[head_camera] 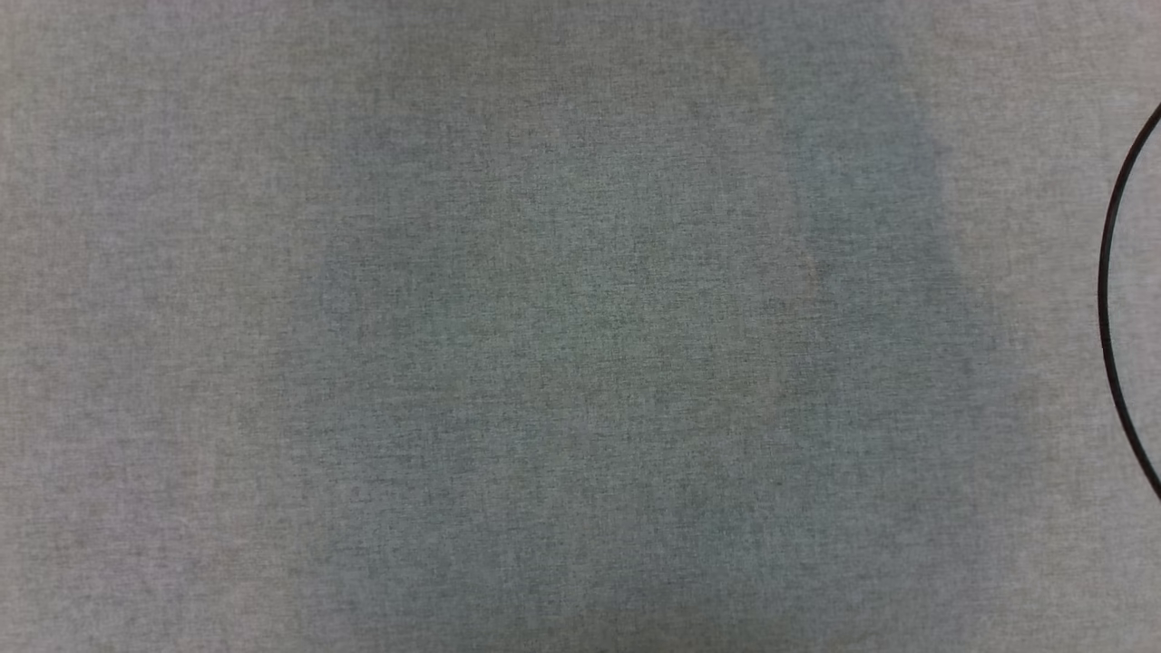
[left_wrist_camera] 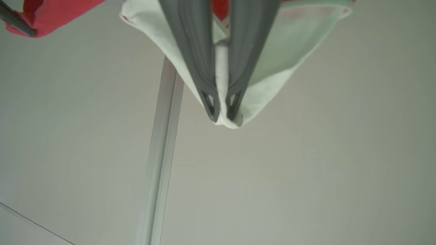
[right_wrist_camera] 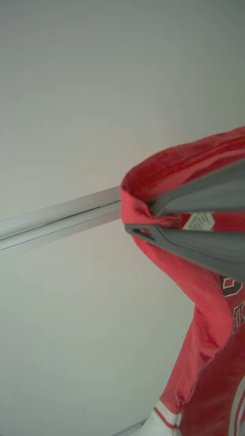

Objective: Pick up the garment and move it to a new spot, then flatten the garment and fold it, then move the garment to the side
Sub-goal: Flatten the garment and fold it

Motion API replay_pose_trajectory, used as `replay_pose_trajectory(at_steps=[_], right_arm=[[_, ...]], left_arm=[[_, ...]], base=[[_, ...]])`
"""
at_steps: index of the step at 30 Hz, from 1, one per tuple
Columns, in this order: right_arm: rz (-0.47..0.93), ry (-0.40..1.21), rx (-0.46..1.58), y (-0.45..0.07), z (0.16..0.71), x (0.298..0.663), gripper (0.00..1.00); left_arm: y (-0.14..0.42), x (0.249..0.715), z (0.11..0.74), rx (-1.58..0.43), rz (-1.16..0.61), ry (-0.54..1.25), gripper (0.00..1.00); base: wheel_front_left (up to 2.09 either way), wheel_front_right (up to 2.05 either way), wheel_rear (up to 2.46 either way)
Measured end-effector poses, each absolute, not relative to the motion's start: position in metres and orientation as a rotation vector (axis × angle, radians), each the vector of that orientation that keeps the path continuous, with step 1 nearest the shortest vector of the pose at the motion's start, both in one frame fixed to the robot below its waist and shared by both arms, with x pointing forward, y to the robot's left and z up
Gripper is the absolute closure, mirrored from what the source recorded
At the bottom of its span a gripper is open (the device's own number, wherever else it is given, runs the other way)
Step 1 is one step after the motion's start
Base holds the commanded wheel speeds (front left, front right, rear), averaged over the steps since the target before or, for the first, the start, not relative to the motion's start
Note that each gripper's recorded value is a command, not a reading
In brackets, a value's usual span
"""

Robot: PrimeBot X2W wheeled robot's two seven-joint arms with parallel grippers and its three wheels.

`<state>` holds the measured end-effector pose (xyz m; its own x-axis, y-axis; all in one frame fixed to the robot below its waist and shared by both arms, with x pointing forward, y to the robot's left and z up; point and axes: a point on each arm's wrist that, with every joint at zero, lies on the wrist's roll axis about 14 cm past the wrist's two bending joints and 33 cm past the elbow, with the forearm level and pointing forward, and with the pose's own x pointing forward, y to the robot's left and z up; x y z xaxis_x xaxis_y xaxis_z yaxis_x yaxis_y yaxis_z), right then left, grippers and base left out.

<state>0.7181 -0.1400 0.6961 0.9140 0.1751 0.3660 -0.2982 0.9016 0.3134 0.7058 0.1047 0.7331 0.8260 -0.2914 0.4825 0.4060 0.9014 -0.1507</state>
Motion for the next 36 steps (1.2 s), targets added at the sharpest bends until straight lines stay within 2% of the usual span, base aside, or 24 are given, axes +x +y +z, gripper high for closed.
replay_pose_trajectory(at_steps=[6, 11, 21, 36], right_arm=[[0.255, -0.205, 0.356, -0.133, 0.628, 0.712, 1.0], [0.271, -0.103, 0.38, -0.127, 0.571, 0.683, 1.0], [0.257, 0.069, 0.47, -0.133, 0.485, 0.591, 1.0], [0.166, 0.23, 0.544, -0.156, 0.428, 0.452, 1.0]], left_arm=[[0.105, 0.702, 0.674, -0.235, -0.379, -0.359, 1.0], [0.117, 0.677, 0.623, -0.292, -0.362, -0.283, 1.0], [0.132, 0.566, 0.501, -0.397, -0.244, -0.069, 1.0], [0.15, 0.412, 0.447, -0.531, -0.049, 0.095, 1.0]], base=[[0.0, 0.0, 0.0], [0.0, 0.0, 0.0], [0.0, 0.0, 0.0], [0.0, 0.0, 0.0]])
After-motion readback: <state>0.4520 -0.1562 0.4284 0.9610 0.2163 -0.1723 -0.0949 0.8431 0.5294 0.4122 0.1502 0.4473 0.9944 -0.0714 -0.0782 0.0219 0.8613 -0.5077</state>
